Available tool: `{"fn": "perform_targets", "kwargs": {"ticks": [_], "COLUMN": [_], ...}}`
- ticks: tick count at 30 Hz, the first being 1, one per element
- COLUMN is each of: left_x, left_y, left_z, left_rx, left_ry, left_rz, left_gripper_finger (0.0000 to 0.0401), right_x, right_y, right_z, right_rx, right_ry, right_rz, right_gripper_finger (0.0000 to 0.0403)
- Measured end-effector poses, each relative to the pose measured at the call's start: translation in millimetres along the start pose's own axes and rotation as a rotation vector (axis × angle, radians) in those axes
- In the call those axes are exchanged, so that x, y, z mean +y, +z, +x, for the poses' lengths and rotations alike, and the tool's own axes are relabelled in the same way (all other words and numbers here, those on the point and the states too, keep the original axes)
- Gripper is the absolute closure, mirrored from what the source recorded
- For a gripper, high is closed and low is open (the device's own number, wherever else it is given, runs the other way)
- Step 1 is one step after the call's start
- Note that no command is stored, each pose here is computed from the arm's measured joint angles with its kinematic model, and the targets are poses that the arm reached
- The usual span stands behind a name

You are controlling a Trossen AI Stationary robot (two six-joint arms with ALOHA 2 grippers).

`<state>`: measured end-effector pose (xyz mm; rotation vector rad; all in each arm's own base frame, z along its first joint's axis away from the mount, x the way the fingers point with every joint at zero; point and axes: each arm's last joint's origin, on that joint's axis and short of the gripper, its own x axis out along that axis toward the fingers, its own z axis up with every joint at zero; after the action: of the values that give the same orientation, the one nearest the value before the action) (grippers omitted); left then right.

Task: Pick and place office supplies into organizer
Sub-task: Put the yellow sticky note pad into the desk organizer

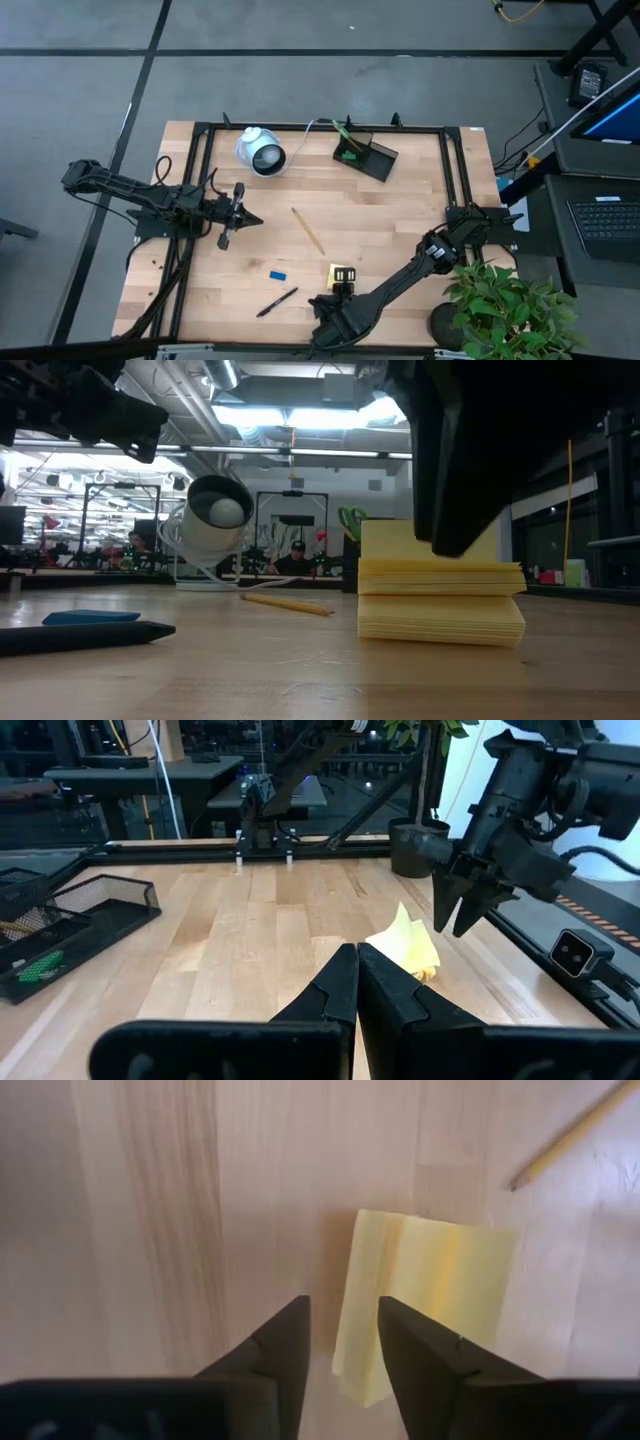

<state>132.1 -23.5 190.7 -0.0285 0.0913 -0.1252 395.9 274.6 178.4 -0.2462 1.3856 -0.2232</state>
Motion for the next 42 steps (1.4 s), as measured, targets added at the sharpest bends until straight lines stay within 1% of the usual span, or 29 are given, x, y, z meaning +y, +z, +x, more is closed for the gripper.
{"fn": "perform_targets", "kwargs": {"ticks": [2,5,10,20,25,27,42], "left_x": [0.0,0.0,0.0,0.0,0.1,0.0,0.0], "left_y": [0.0,0.0,0.0,0.0,0.0,0.0,0.0], "left_z": [0.0,0.0,0.0,0.0,0.0,0.0,0.0], "left_rx": [0.000,0.000,0.000,0.000,0.000,0.000,0.000], "left_ry": [0.000,0.000,0.000,0.001,0.001,0.000,0.000], "left_rz": [0.000,0.000,-0.001,0.000,-0.001,-0.002,-0.003], "left_gripper_finger": [0.0399,0.0399,0.0399,0.0399,0.0399,0.0399,0.0399], "right_x": [2.4,3.7,1.3,4.3,3.9,3.3,3.8], "right_y": [-0.9,-3.5,-4.8,-8.5,-8.4,-8.4,-12.1], "right_z": [7.0,17.0,19.5,17.4,17.5,17.3,15.7], "right_rx": [0.017,0.037,0.020,0.019,0.019,0.007,0.021], "right_ry": [-0.015,-0.080,-0.160,-0.177,-0.179,-0.196,-0.219], "right_rz": [-0.008,-0.017,0.014,-0.009,-0.004,0.012,-0.009], "right_gripper_finger": [0.0281,0.0282,0.0282,0.0282,0.0282,0.0282,0.0282]}}
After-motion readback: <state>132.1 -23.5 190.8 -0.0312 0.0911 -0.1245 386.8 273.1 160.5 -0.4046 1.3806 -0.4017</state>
